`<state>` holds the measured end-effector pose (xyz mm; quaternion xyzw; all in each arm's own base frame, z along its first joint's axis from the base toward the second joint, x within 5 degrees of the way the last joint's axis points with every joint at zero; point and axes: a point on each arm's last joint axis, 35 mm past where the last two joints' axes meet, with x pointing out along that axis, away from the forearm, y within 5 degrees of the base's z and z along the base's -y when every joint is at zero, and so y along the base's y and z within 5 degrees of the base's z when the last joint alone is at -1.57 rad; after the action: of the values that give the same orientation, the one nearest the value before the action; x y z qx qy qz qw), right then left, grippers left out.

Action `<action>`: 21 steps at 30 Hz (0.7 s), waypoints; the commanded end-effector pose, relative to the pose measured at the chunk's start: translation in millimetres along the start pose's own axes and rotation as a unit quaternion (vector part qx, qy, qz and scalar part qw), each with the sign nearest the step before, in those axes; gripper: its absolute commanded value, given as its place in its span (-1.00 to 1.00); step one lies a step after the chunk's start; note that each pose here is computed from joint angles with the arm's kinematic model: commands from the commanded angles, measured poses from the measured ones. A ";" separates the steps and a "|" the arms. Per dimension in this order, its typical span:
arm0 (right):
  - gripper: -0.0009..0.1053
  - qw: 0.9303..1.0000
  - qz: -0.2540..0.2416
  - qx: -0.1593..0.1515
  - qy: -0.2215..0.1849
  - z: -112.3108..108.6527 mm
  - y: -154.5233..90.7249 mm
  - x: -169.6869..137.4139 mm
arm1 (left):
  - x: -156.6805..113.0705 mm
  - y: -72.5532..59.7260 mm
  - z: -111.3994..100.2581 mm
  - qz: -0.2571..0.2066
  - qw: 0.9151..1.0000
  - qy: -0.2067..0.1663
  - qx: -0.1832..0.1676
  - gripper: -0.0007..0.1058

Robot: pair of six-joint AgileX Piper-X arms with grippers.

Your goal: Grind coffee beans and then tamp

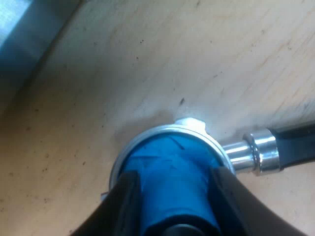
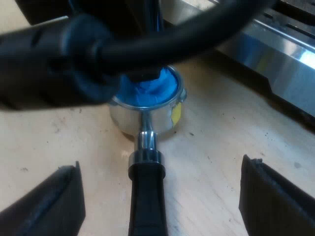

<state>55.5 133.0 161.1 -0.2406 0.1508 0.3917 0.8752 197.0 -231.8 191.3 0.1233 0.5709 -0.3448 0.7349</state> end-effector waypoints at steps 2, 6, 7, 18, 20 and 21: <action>0.29 1.000 -0.001 0.002 -0.001 0.4 -0.1 -0.2 | -11.1 -1.9 -3.0 0.004 1.000 -0.011 -0.001 -0.98; 0.29 1.000 -0.001 -0.002 -0.001 0.4 -0.1 -0.2 | -29.0 -4.6 -2.1 0.004 0.999 -0.041 0.003 -0.98; 0.29 1.000 -0.001 -0.001 -0.003 1.0 -0.1 -0.2 | -34.3 -5.5 -2.1 0.002 0.999 -0.050 0.004 -0.98; 0.29 0.999 -0.005 0.017 -0.040 24.8 -3.4 -2.3 | -79.4 -3.9 -11.4 0.001 0.996 -0.092 -0.005 -0.98; 0.29 0.999 -0.005 0.020 -0.045 30.3 -4.2 -3.1 | -87.1 4.1 -13.5 0.007 0.995 -0.096 -0.023 -0.98; 0.29 0.999 -0.005 0.021 -0.046 33.8 -4.8 -3.7 | -92.9 11.4 -15.0 0.012 0.994 -0.099 -0.037 -0.98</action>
<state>58.8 144.6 187.8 -0.2081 0.1235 0.3955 0.8860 183.0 -183.5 266.4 0.0732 0.5080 -0.3329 0.7911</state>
